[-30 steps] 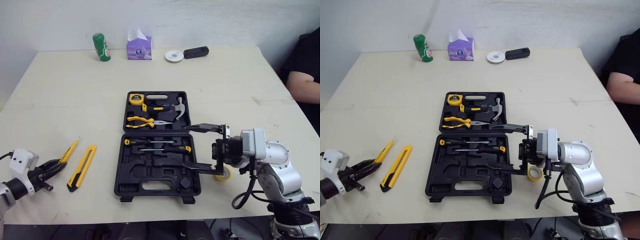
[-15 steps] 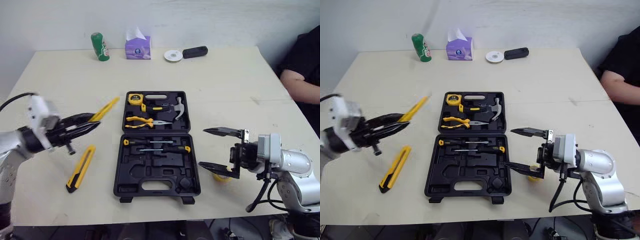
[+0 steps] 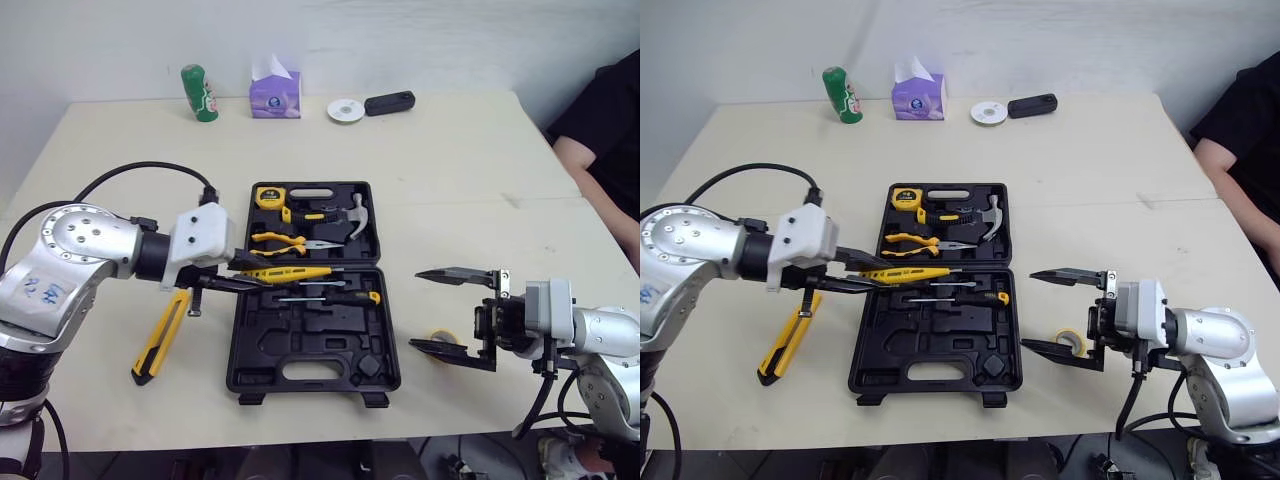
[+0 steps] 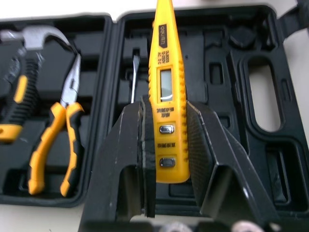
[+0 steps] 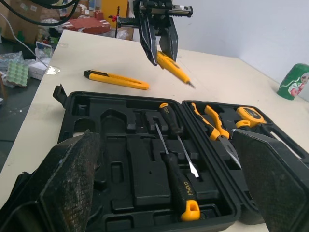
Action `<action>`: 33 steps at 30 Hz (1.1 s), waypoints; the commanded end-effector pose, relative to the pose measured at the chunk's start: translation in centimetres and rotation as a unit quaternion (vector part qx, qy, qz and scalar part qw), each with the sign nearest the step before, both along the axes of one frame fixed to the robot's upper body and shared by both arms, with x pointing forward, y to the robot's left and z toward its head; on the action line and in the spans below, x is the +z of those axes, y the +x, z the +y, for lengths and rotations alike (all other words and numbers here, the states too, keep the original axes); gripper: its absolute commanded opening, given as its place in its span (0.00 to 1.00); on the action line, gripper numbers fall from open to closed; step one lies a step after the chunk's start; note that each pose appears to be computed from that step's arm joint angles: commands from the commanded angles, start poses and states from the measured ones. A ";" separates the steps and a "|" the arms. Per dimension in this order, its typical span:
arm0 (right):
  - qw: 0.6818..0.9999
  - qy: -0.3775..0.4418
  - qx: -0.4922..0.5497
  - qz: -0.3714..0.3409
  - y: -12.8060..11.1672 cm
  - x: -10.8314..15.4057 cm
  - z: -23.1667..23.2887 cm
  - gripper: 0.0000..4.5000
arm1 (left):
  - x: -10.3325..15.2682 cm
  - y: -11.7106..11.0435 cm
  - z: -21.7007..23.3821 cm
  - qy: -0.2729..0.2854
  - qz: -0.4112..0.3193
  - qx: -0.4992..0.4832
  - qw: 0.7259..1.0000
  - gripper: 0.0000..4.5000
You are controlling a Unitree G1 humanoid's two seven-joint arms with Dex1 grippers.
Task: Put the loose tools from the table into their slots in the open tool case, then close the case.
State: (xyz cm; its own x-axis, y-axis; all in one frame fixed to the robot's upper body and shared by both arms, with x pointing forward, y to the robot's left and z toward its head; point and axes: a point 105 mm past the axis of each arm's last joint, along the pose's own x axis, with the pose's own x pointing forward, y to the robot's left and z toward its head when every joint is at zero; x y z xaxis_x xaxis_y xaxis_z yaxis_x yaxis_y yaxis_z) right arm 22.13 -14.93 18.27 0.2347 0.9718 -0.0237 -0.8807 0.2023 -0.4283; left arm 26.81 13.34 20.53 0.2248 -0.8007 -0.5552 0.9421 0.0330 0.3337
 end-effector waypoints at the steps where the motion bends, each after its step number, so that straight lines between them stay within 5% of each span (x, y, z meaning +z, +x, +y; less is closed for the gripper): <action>1: 1.000 -0.004 0.008 -0.001 -0.6 0.5 0.3 1.00 | -0.3 0.1 0.4 0.062 -0.002 0.017 0.998 0.12; 8: 1.000 -0.001 0.013 0.002 -0.6 0.2 0.7 1.00 | -2.1 0.2 0.1 0.128 0.002 0.003 0.992 0.12; 33: 1.000 -0.001 -0.001 -0.007 -0.2 0.0 0.6 1.00 | -3.7 1.4 -0.7 0.169 -0.002 0.021 0.985 0.12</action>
State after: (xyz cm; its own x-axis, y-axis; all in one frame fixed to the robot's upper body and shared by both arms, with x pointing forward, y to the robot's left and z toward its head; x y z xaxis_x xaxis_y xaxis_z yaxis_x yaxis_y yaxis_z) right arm 22.12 -14.49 17.58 0.2403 0.9697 -0.0441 -0.8900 0.2020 -0.4088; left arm 28.21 12.88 16.20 0.2444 -0.5657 -0.7876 0.9509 -0.0192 0.3089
